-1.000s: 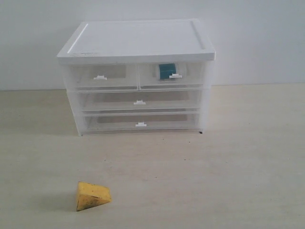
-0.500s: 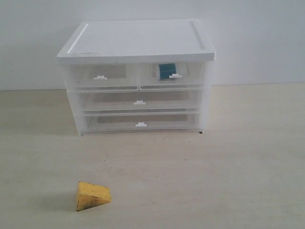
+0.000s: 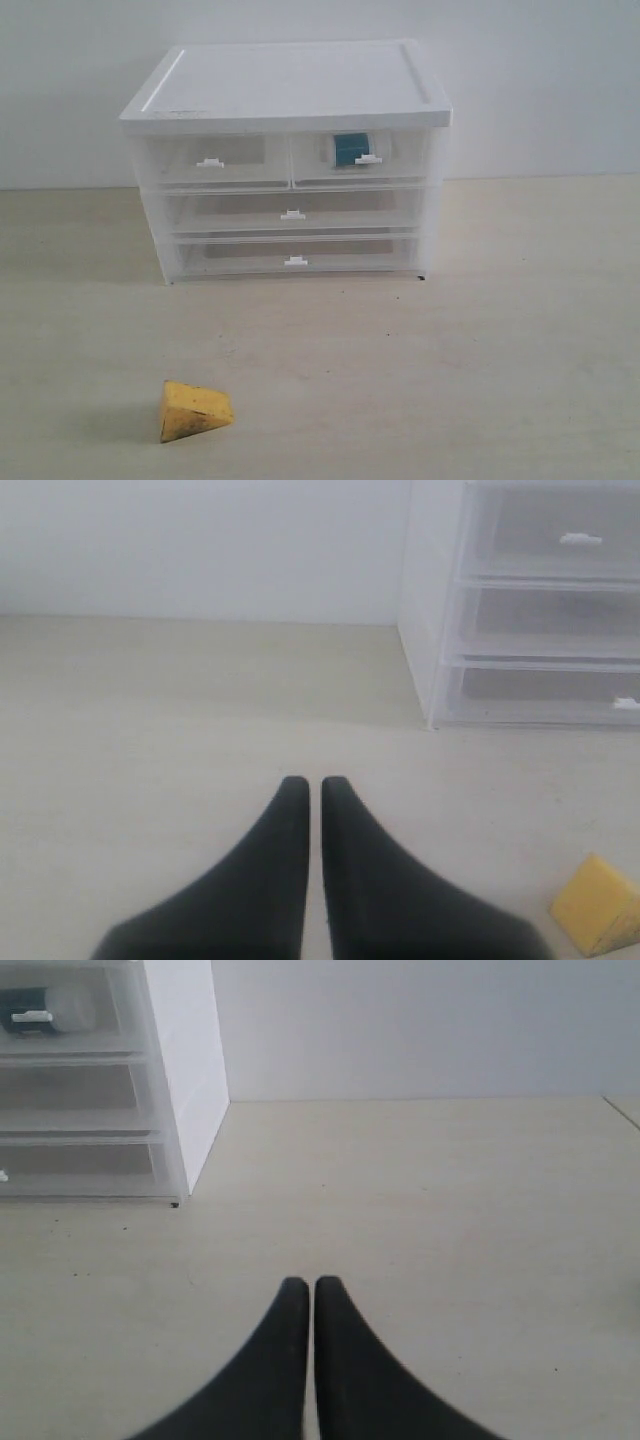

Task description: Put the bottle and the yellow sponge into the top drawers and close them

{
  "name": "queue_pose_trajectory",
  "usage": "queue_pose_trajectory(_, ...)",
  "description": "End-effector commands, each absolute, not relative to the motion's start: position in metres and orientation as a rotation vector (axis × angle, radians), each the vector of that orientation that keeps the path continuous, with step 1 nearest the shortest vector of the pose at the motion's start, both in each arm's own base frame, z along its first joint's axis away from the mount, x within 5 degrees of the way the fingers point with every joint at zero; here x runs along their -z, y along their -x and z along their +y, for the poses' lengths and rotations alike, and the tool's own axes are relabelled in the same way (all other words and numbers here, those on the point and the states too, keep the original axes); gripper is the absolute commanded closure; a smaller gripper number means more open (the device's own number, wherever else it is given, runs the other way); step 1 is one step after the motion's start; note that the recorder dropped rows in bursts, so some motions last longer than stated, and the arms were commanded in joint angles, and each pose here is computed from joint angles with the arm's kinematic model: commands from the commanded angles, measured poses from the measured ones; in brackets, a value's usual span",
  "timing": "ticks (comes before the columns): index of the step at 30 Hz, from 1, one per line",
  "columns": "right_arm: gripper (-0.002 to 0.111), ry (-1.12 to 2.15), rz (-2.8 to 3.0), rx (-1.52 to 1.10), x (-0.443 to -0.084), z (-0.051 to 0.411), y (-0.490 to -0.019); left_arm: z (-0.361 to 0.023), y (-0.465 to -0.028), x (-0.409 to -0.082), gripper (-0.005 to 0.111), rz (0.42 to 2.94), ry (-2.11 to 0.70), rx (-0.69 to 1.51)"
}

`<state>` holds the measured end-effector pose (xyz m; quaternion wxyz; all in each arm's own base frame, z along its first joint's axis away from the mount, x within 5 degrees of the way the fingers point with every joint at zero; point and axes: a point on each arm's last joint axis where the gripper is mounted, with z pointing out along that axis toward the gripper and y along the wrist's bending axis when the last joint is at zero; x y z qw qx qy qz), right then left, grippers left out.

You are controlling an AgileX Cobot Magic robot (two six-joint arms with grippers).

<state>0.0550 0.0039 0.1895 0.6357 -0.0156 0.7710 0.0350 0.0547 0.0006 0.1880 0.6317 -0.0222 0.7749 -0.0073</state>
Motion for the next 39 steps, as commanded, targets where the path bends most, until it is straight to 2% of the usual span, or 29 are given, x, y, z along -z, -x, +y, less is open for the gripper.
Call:
queue_pose_trajectory(1, 0.108, 0.069, 1.758, -0.055, -0.1882, 0.0042, -0.0547, 0.0007, -0.0546, -0.1869, 0.102, 1.774, 0.056, 0.018)
queue_pose_trajectory(39, 0.108, 0.065, 1.803, -0.07, -0.1842, 0.0048, -0.0538, 0.0007, -0.0546, -0.1869, 0.102, 1.774, 0.056, 0.018)
